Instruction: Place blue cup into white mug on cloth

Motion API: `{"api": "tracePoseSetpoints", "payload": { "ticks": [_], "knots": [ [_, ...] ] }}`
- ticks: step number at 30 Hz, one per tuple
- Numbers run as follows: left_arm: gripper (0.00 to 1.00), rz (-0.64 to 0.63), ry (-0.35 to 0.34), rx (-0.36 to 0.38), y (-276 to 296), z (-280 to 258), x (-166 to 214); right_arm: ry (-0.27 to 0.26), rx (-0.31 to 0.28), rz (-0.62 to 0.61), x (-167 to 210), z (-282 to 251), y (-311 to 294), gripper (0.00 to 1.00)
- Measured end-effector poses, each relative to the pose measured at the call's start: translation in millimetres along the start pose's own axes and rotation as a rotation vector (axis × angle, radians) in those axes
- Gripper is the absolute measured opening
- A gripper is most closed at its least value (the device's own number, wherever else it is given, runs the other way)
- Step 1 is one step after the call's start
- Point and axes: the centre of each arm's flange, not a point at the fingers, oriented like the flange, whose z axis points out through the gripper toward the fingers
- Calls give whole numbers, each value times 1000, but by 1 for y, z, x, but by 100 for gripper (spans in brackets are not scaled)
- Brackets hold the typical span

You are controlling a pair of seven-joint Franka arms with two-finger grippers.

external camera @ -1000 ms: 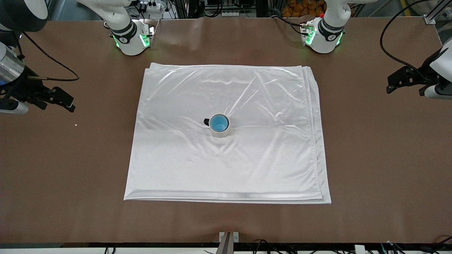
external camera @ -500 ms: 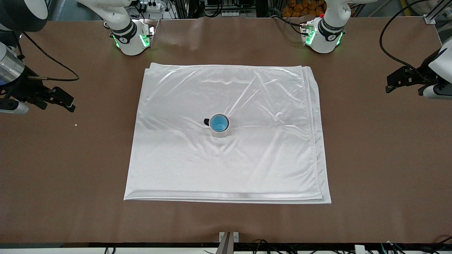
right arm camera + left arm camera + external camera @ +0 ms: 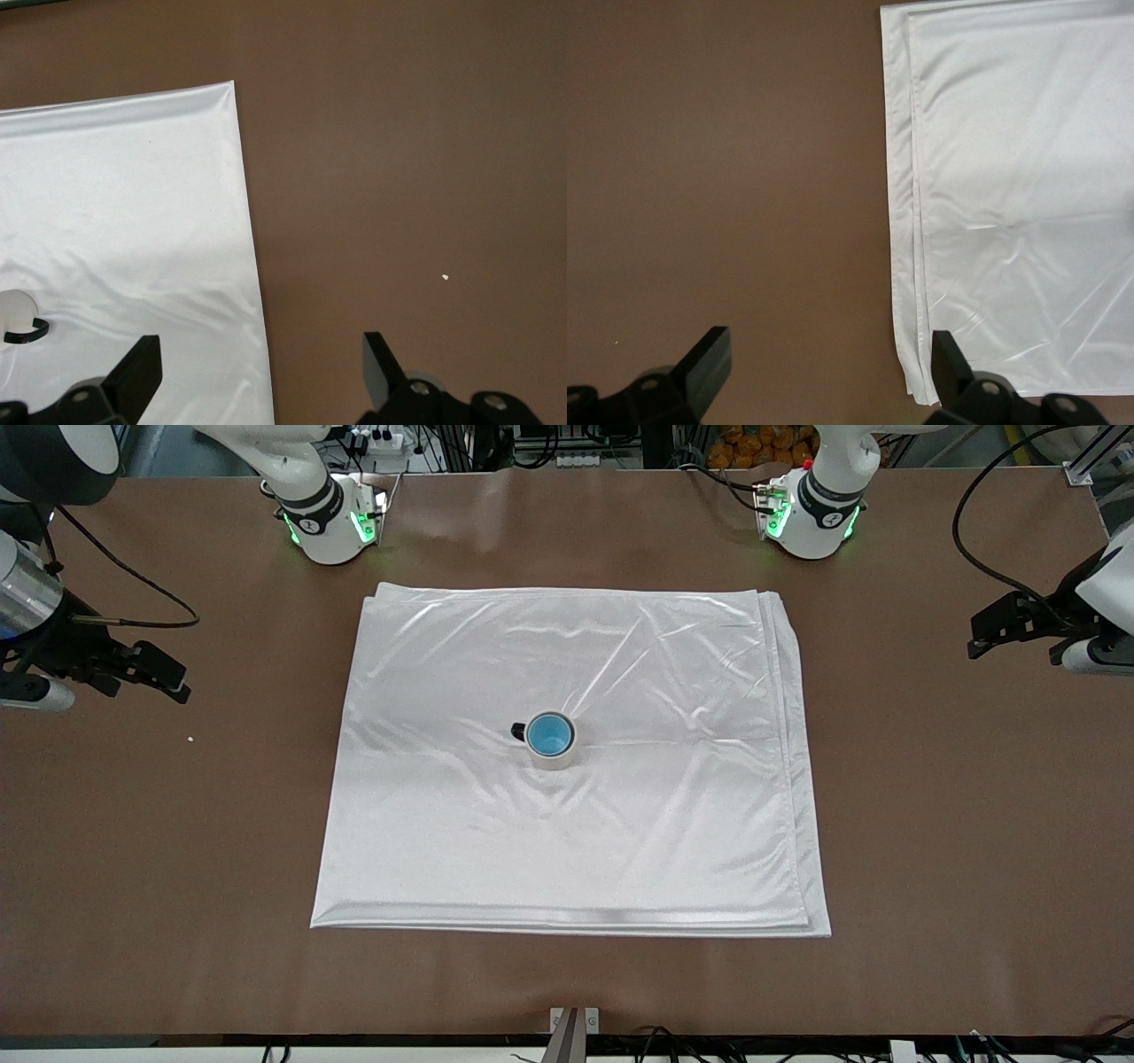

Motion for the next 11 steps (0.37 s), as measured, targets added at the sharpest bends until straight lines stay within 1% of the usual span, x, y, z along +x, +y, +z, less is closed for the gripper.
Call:
{"api": "tracePoseSetpoints", "payload": {
  "ticks": [11],
  "knots": [
    [100,0,-1,0,0,0,0,-1,0,-2,0,0,-1,100]
  ]
}}
